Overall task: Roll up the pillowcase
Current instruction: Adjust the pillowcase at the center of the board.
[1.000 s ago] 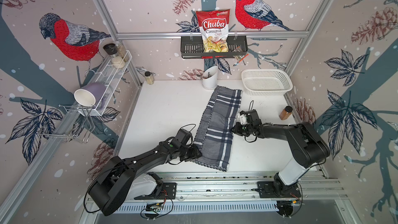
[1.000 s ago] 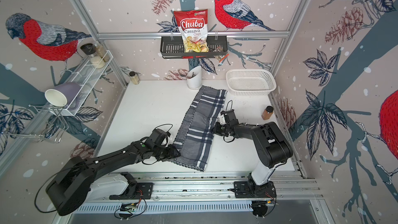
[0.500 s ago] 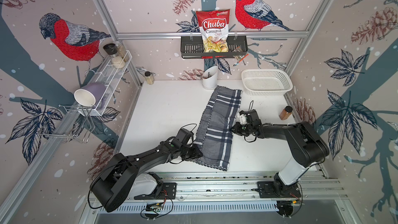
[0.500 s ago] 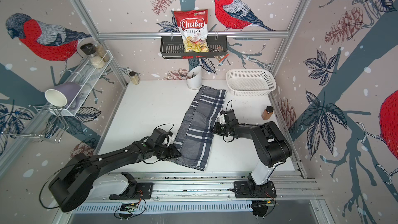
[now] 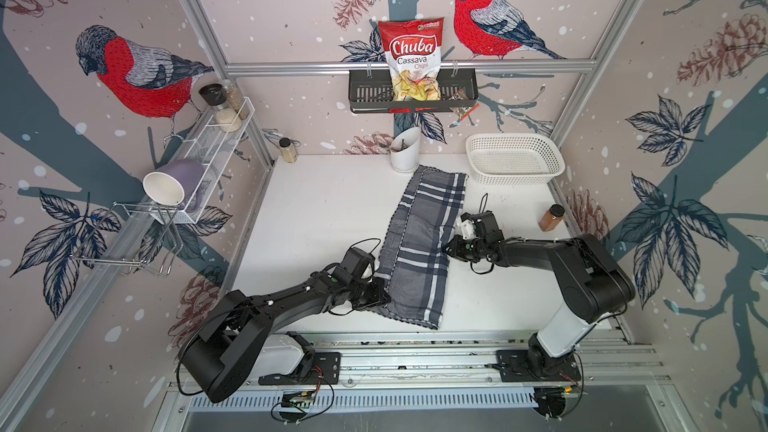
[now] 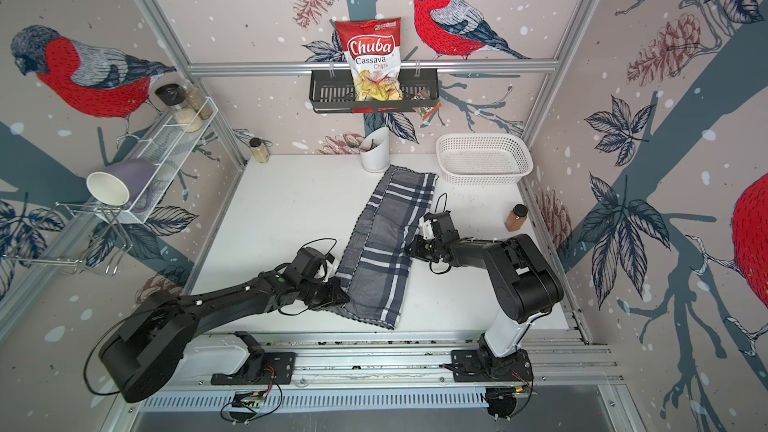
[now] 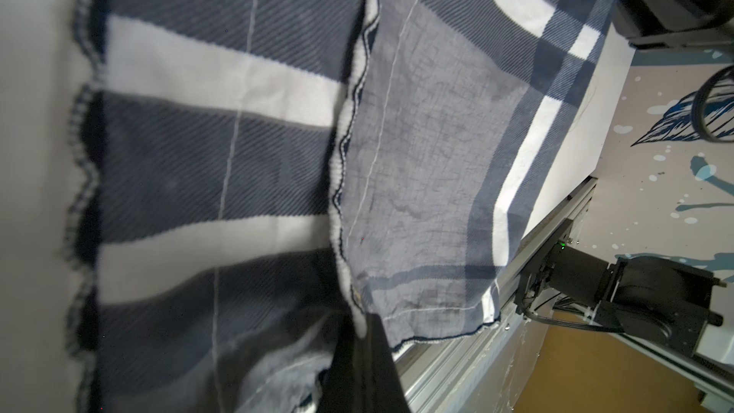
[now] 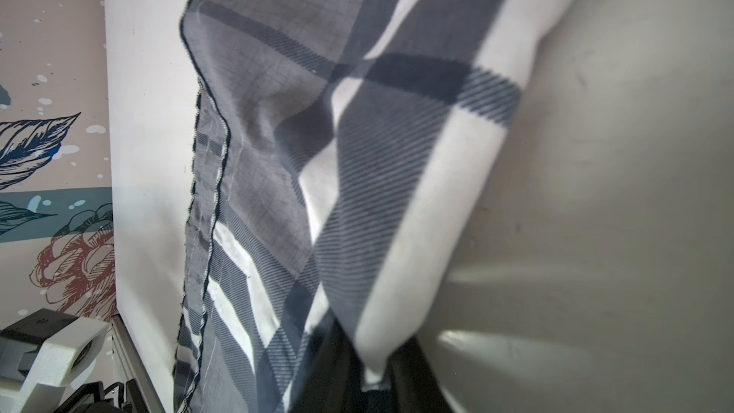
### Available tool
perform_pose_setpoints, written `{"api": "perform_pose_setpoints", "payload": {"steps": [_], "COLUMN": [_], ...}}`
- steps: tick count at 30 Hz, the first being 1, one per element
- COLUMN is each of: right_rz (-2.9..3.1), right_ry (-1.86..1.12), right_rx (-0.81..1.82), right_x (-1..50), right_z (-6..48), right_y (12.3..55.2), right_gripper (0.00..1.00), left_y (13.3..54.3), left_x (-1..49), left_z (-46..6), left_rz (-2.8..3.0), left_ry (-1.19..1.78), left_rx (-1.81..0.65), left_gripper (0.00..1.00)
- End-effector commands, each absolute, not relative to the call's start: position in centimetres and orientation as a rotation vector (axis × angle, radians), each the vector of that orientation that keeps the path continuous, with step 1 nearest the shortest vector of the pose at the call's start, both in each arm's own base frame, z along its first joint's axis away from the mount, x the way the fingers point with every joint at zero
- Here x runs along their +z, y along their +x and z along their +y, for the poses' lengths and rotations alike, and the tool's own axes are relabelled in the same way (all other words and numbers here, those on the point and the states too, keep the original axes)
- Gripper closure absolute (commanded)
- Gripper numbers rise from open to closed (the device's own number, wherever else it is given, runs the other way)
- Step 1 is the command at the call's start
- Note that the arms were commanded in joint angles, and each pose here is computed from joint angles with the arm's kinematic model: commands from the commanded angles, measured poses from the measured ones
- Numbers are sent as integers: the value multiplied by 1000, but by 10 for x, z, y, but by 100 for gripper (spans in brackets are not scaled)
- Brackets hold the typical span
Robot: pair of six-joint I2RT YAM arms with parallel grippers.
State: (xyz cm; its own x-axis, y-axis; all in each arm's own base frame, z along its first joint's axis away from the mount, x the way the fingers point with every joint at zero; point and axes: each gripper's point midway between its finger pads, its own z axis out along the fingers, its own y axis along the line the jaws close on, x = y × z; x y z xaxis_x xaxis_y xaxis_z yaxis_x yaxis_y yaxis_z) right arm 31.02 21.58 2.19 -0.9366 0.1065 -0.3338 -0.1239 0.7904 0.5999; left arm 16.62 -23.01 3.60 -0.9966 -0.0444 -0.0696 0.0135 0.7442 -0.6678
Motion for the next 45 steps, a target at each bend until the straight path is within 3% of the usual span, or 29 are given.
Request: {"api": "perform_pose_setpoints", "payload": {"steps": [1,4,8,10,15,16,28,45], "right_rz": [2841,2783,2720,2671,2590,2581,2672,2780], "right_ry": [123,138,133,75,-99,-138,-287,-218], "right_rx": [608,527,389,387,488,498,425,353], "right_x": [-6,15,43,59,91,95,50,-1], "right_z": [170,158,142,146,182,191,228,215], "right_y": [275,280,293,304,338,345,420,433], "right_gripper": [42,30,29,41,98,100,100,100], "left_y": [174,178,180,180,181,182,192,190], "left_x": [47,58,74,81,100,102,118,86], "left_z": [-231,-229,-228,-226,-216,-214,-197,-149], "left_rz": [2812,2773,2736,2726,2677,2664,2604,2663], "left_ry": [-26,-42,-44,-41,-69,-78,-109,-328], "left_rx": [-1087,-1083,-1093,-1090,-1051,-1041,-956,-714], "left_gripper": [100,100,100,100,100,100,100,100]}}
